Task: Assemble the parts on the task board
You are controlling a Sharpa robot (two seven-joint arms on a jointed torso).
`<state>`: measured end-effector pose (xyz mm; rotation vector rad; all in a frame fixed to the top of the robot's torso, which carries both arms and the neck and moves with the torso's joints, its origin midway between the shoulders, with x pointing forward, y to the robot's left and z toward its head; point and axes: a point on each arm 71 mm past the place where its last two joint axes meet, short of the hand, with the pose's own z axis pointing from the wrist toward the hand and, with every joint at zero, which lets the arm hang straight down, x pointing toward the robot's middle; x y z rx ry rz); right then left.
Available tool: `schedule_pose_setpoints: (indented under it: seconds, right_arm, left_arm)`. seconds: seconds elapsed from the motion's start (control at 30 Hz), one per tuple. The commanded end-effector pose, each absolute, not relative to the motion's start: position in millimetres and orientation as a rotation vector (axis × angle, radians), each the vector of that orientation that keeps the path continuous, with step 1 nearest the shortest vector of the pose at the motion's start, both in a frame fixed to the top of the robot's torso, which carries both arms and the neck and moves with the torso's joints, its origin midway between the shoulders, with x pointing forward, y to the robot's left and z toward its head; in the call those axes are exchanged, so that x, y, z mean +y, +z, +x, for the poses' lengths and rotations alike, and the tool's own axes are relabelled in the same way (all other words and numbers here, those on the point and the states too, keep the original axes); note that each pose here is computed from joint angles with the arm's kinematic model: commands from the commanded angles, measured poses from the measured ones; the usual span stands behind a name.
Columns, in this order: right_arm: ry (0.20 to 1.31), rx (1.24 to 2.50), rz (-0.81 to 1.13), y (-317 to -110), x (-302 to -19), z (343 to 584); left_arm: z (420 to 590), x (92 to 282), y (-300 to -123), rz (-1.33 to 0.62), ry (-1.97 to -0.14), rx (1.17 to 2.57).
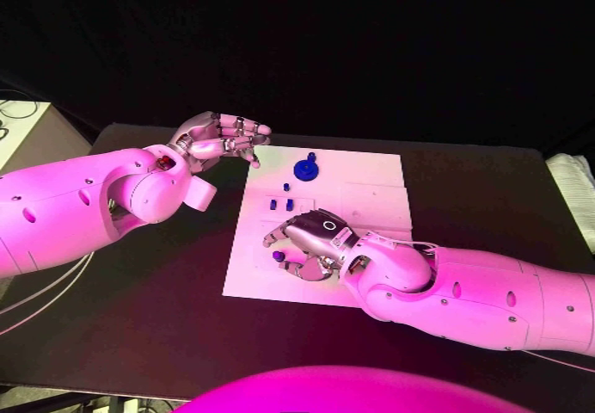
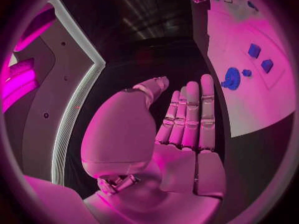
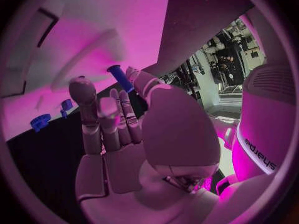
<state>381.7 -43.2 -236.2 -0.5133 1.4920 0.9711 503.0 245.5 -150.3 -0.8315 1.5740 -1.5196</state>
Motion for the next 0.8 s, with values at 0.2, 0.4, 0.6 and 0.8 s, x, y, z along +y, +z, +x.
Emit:
schedule_pose_setpoints:
  seconds: [0.2, 0.4, 0.6, 0.8]
  right_arm:
    - [1.013, 1.432, -0.468, -231, -48, 381]
    - [1.061, 1.434, -0.373, -225, -64, 381]
    - [1.115, 1.576, -0.104, -207, -107, 397]
    - [1.068, 1.717, 0.131, -192, -163, 413]
  left_arm:
    - [502.1, 243.8, -150.1, -0.828, -1.541, 1.585]
    - [502.1, 244.0, -150.3, -0.828, -1.541, 1.588]
    - [501.8, 245.5, -150.5, -0.829, -1.538, 1.585]
    - [501.4, 247.7, -150.2, -0.831, -1.537, 1.575]
